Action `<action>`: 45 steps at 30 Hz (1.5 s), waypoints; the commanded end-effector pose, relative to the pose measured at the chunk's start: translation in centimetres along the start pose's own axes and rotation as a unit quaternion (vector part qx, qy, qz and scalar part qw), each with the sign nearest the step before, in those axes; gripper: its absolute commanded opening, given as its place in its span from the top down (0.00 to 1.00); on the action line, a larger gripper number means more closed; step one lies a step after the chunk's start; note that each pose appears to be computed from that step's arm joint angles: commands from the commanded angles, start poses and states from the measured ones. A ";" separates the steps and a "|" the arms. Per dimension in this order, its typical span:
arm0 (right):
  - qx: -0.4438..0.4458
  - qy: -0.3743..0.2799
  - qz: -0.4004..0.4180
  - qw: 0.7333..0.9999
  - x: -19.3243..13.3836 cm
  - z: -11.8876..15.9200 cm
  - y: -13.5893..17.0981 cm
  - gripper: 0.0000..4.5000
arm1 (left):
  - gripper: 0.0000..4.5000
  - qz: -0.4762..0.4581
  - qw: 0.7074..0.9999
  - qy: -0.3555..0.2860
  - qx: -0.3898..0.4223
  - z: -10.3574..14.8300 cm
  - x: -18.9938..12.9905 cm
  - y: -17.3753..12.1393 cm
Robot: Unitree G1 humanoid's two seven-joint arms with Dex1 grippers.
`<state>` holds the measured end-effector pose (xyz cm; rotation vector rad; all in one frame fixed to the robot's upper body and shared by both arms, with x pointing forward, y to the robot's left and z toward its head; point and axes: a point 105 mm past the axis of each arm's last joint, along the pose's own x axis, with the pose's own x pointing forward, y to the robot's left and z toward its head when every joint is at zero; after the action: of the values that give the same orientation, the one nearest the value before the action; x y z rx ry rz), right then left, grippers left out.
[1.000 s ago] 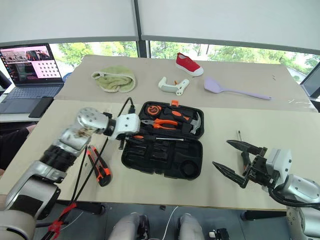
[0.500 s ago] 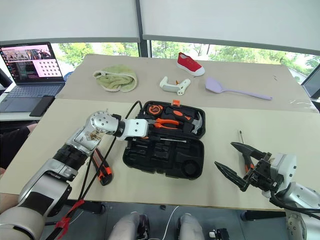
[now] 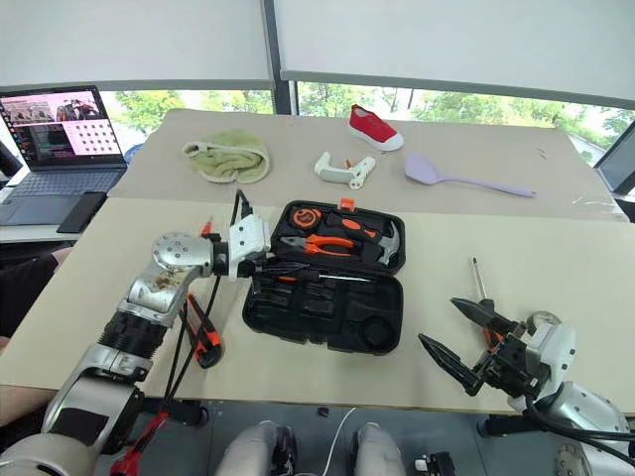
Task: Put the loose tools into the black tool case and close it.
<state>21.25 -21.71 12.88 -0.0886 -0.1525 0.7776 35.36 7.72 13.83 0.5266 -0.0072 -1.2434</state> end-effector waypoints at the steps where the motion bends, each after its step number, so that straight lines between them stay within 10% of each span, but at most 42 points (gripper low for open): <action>1: -0.026 -0.016 0.000 1.000 0.2 1.3 0.0 0.00 | 1.00 0.002 1.000 -0.003 0.009 0.7 1.1 -0.4; 13: -0.070 0.003 -0.042 0.997 -1.8 2.9 -1.6 0.00 | 1.00 -0.034 0.993 0.096 -0.058 -2.2 6.1 -3.9; 23: -0.072 0.016 -0.074 0.994 -3.6 3.7 -0.7 0.00 | 1.00 -0.059 0.996 -0.048 -0.047 4.1 4.6 -3.8; 45: -0.073 0.026 -0.087 0.993 -4.0 3.6 -0.3 0.00 | 1.00 0.002 0.992 0.073 -0.104 -2.5 6.4 -3.5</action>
<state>18.15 -24.87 14.99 -0.1994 -0.1240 0.5920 35.40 1.69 10.22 0.4412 0.1692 -1.1969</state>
